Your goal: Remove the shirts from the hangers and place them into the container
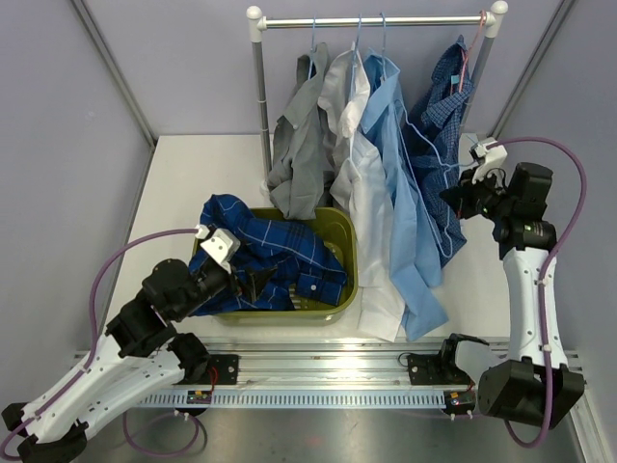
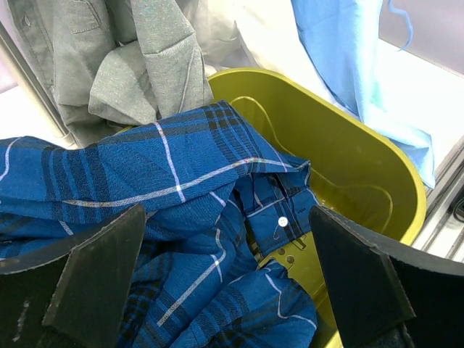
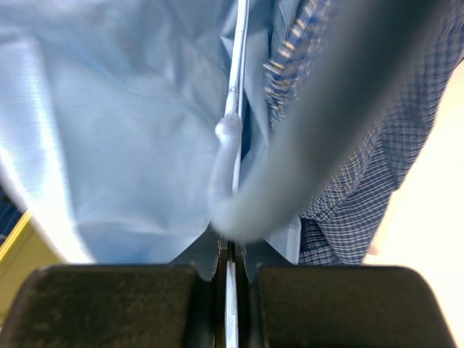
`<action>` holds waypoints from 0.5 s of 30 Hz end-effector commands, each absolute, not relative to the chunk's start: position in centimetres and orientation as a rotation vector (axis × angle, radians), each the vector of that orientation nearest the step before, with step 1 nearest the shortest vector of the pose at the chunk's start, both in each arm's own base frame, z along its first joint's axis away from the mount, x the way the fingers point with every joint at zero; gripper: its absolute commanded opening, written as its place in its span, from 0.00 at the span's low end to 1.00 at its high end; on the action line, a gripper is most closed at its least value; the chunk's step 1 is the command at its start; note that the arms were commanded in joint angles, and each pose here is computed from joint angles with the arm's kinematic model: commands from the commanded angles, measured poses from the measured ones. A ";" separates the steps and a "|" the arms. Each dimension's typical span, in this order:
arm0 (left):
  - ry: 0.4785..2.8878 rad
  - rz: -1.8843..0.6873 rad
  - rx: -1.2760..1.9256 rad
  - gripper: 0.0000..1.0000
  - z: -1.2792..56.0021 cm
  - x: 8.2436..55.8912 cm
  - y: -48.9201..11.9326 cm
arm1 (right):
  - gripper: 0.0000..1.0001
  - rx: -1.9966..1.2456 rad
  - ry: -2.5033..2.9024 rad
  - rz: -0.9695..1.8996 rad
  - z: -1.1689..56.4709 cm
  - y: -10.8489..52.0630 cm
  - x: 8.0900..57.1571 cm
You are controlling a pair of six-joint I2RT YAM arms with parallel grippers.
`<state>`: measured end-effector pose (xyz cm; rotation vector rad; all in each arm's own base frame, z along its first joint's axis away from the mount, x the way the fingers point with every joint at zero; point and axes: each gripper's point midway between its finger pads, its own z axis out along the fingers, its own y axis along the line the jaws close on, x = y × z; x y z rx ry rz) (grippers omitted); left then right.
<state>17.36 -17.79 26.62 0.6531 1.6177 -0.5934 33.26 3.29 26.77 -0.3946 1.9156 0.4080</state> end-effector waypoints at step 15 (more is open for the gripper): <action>1.576 -0.622 0.652 0.99 27.5 17.6 -18.6 | 0.00 -0.174 1.956 0.373 37.7 5.5 36.7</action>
